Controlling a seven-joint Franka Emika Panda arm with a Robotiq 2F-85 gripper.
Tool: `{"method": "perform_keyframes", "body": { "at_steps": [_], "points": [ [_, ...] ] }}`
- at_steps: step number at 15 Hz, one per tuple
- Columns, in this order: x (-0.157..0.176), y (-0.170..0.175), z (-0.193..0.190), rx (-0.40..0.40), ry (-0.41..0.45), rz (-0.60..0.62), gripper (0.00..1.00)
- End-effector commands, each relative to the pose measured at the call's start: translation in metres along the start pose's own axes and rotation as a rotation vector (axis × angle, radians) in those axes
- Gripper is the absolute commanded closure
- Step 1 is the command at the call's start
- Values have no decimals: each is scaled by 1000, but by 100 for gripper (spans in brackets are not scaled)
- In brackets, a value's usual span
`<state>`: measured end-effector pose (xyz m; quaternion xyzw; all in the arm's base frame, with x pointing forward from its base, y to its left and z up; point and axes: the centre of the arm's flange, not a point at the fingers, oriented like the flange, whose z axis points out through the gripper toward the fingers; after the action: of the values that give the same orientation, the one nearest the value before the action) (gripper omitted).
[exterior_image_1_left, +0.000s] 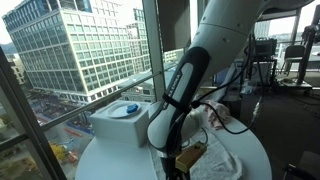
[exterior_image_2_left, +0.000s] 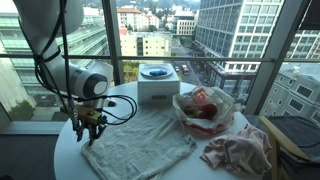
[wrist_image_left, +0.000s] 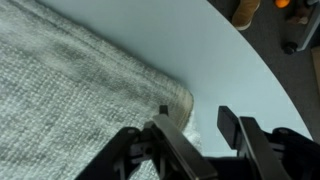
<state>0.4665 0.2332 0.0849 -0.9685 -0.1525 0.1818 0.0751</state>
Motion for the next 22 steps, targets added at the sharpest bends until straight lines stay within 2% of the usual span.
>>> {"method": "perform_keyframes", "body": {
  "at_steps": [1, 3, 11, 17, 18, 19, 22],
  "points": [
    [-5, 2, -18, -1, 31, 53, 12],
    [-8, 12, -27, -33, 76, 78, 1],
    [-53, 78, -106, -117, 218, 314, 0],
    [-99, 98, -162, -233, 302, 422, 0],
    [-103, 99, -167, -249, 315, 433, 0],
    [-79, 108, -151, -212, 289, 404, 0],
    [-91, 106, -162, -228, 310, 421, 0]
  ]
}}
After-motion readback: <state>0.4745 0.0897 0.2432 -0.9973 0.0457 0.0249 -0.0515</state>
